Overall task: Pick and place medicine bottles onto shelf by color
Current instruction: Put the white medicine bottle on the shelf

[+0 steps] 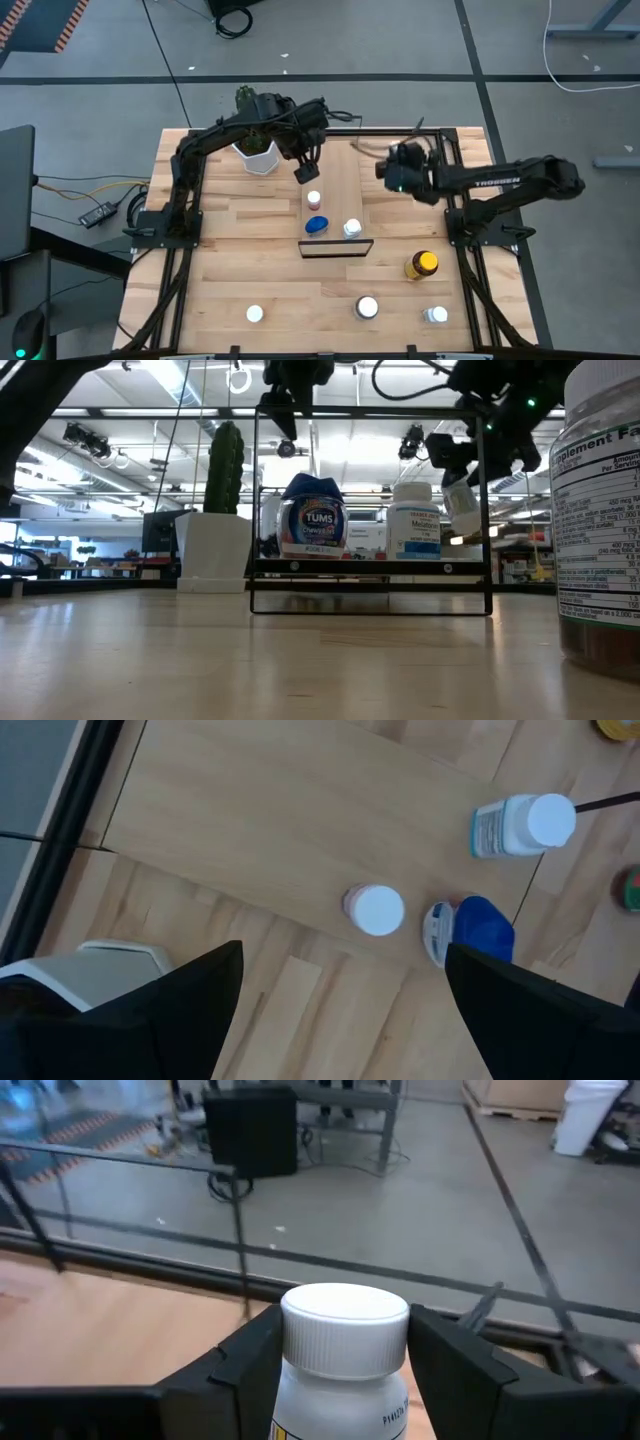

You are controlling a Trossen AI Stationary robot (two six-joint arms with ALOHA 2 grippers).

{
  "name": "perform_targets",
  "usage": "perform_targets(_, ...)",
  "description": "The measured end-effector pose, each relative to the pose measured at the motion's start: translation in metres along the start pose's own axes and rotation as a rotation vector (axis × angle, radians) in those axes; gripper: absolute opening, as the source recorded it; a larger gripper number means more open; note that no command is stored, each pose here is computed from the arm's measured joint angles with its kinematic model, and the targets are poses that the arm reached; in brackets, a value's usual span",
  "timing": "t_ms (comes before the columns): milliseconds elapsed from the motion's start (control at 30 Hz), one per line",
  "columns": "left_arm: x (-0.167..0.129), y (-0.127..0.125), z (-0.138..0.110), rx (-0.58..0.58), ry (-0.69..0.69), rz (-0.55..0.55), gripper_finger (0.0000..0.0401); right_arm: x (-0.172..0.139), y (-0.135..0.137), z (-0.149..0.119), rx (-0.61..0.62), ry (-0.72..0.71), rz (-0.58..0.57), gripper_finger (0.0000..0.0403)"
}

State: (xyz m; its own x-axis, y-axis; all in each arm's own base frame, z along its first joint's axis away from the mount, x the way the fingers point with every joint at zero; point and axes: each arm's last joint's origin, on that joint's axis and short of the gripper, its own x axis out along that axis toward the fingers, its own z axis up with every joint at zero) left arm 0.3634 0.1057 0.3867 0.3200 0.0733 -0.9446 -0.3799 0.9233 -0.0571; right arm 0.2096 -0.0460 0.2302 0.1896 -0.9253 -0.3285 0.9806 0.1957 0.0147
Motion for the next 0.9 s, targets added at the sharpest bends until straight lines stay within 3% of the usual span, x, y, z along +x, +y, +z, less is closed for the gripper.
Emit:
perform_targets(400,0.000,-0.029,0.003,0.072,-0.087,0.071,0.0352,-0.008,-0.031,-0.078,0.048,-0.149,-0.034,0.0204)
perform_targets(900,-0.003,-0.036,0.019,0.067,-0.276,0.121,0.0352,-0.017,-0.058,-0.126,-0.055,-0.124,0.086,0.0205)
